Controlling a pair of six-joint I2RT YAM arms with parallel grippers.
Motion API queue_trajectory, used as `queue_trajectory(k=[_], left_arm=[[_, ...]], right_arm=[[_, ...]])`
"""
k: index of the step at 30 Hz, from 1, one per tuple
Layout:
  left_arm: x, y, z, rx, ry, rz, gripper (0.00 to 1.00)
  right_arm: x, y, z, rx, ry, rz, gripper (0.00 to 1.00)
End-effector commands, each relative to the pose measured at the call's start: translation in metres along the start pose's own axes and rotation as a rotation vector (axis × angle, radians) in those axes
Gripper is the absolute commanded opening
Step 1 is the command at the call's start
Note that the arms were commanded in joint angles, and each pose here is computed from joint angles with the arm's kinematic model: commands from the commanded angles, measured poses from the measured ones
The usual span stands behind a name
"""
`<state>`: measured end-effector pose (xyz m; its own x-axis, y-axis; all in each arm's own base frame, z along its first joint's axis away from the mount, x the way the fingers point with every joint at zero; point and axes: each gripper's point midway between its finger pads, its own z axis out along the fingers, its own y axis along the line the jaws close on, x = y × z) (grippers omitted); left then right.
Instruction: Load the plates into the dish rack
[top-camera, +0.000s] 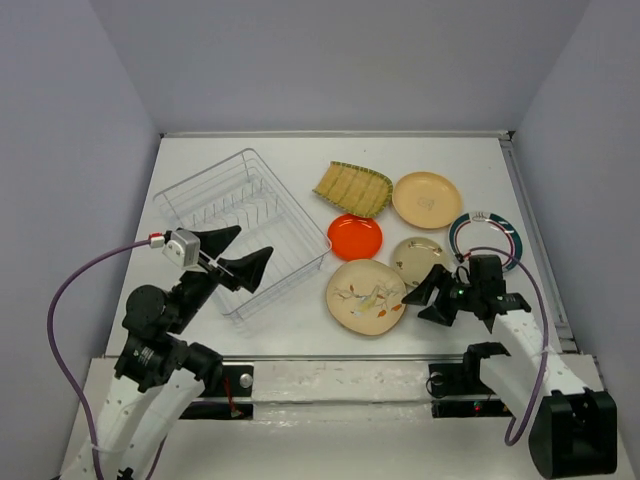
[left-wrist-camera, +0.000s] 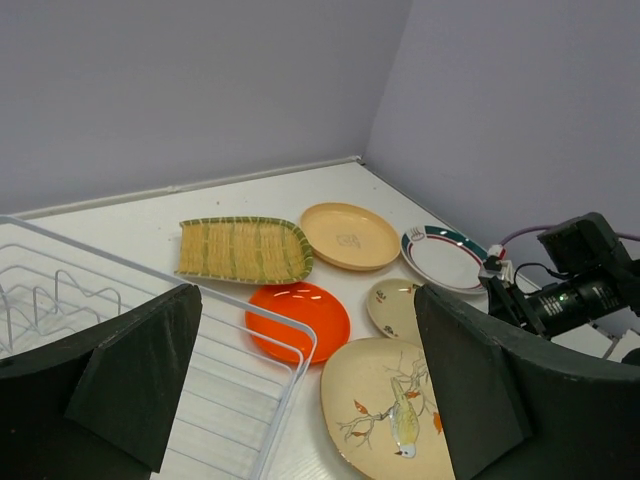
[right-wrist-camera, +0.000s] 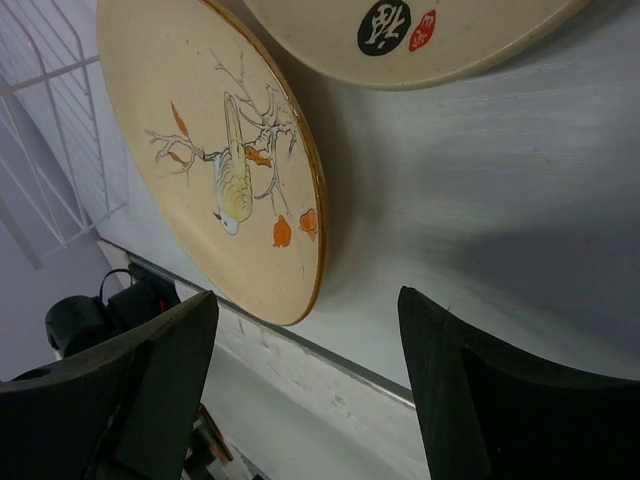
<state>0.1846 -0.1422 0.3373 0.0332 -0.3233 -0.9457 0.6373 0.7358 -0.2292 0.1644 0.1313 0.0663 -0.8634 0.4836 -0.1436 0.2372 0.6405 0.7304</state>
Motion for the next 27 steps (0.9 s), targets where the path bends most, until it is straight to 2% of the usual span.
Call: queue_trajectory(k=[1,7,10,15,17,25,27], left_arm=[[-0.015,-0.004,0.004,0.020,-0.033,0.024,0.99],[-0.018,-0.003,0.002,0.007,-0.051,0.028,0.99],[-0.019,-0.002,0.002,0.005,-0.055,0.027,0.99],[-0.020,-0.002,0.000,0.005,-0.059,0.031,0.99],[-0.021,-0.003,0.000,0.006,-0.062,0.032,0.99],[-0.020,-0.005,0.002,0.023,-0.057,0.031,0.99],[-0.020,-0.005,0.002,0.021,-0.058,0.031,0.99]], right_arm=[[-0.005,0.015,0.012,-0.086,0.001,-0.027,0.74],[0.008,0.007,0.035,-0.083,0.041,-0.005,0.66],[0.003,0.005,0.044,-0.061,0.010,-0.017,0.63],[-0.001,-0.009,0.054,-0.014,-0.019,-0.011,0.52],[-0.007,-0.007,0.057,-0.033,-0.049,-0.018,0.43],[-0.001,-0.031,0.071,0.015,-0.046,0.026,0.30],[0.000,-0.032,0.072,0.019,-0.033,0.032,0.23]])
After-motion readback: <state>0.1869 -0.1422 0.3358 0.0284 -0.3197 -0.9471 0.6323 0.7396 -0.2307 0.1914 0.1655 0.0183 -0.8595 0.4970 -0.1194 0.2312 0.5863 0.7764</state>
